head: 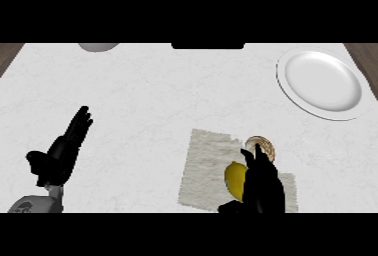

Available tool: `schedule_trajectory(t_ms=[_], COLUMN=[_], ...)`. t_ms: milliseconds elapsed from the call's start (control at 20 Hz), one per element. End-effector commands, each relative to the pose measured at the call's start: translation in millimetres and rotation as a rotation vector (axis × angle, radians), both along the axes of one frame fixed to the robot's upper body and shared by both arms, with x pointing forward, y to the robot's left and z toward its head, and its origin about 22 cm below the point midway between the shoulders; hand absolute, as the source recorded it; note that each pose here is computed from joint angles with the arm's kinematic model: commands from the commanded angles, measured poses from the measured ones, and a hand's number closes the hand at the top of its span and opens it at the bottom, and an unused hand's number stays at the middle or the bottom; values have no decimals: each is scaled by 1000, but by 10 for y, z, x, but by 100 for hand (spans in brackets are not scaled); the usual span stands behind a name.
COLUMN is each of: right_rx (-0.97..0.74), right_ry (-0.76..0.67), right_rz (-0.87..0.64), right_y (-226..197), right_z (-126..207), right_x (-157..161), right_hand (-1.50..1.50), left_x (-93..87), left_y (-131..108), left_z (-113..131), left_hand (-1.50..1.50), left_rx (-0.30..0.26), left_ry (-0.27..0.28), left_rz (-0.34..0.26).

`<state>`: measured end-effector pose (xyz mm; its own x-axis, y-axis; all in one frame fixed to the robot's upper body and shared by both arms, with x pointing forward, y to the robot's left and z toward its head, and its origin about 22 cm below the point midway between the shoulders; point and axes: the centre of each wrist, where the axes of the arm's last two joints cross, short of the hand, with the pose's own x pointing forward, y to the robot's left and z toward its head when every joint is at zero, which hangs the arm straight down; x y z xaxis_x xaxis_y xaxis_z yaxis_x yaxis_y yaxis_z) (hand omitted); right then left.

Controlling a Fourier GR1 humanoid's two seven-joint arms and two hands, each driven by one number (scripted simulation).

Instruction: Pick the lemon from the placemat and place it in the plate

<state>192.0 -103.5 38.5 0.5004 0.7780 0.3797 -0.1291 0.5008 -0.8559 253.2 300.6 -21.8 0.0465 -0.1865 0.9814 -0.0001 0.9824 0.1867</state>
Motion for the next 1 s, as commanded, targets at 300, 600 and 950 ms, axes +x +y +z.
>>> schedule_trajectory(t_ms=[300,600,950], right_rx=[7,-130,-313], right_ry=[54,-76,-181], right_rz=[14,-51,-430], right_y=[54,-427,-2372], right_z=[-202,-232,129], right_x=[24,161,-25], right_hand=[150,150,150], left_x=[-8,-173,-172], left_y=[-199,206,176], left_z=[-59,-53,-76], left_hand=[0,0,0], left_rx=[5,3,-4], left_ry=[4,6,23], left_rz=[19,9,62])
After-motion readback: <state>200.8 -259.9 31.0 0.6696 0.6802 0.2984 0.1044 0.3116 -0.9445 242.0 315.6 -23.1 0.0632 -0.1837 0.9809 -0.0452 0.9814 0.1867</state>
